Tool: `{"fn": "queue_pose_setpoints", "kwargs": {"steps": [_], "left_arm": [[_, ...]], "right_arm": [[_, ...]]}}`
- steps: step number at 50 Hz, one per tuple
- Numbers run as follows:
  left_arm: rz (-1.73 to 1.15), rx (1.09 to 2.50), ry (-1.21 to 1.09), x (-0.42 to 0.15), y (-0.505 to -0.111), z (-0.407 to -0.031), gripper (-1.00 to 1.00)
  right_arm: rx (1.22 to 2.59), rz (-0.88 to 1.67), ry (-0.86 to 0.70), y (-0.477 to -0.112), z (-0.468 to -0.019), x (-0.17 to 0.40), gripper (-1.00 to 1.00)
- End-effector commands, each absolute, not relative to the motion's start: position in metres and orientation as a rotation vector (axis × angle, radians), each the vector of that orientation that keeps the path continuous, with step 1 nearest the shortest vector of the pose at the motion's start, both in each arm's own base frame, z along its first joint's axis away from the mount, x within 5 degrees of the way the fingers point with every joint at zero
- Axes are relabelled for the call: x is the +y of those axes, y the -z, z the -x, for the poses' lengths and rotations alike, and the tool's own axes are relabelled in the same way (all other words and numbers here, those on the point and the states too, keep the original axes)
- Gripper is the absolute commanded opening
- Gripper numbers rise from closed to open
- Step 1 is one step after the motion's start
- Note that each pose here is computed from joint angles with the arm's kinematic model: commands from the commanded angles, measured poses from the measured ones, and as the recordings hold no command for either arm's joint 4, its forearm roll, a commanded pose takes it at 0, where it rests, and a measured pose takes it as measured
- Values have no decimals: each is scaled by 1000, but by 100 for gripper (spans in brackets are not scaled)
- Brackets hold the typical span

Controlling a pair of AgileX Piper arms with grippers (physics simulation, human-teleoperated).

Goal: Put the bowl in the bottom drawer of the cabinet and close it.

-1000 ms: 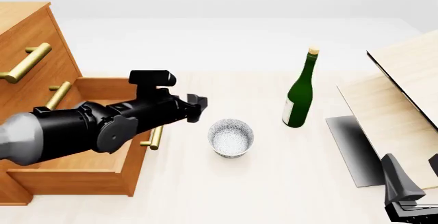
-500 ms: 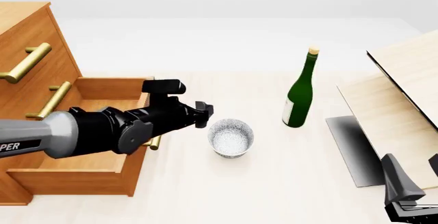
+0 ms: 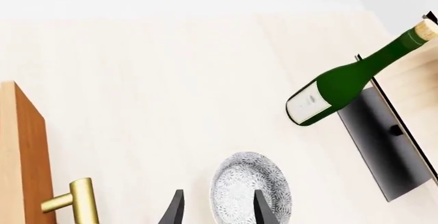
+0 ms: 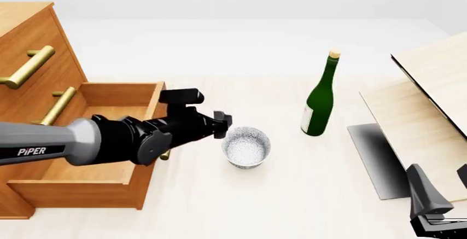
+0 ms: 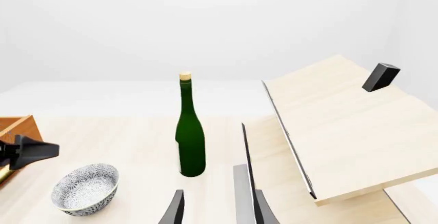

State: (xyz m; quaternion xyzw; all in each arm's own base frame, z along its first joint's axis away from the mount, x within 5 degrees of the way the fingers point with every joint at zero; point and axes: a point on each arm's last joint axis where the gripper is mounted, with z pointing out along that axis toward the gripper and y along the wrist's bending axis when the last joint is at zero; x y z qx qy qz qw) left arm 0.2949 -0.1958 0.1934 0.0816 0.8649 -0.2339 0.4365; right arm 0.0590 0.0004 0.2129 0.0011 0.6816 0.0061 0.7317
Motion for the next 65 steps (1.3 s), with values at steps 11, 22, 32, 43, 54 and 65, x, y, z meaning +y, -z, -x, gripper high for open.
{"fn": "queue_pose_setpoints", "kwargs": {"steps": [11,22,32,43,54,65], "left_arm": [[-161,2201,596,-202,-172,-299,100],[-162,2206,622,-211,-167,-298,100],[-177,2215,628,-220,-164,-301,100],[-173,2226,625,-223,-158,-306,100],[-161,2251,618,-226,-146,-311,100],[-143,2269,615,-225,-137,-313,100]], "right_arm": [[1495,-2,-10,-213,-58,0,100],[1495,-2,-10,-213,-58,0,100],[1495,-2,-10,-213,-58,0,100],[1495,-2,-10,-213,-58,0,100],[1495,-2,-10,-213,-58,0,100],[1495,-2,-10,-213,-58,0,100]]}}
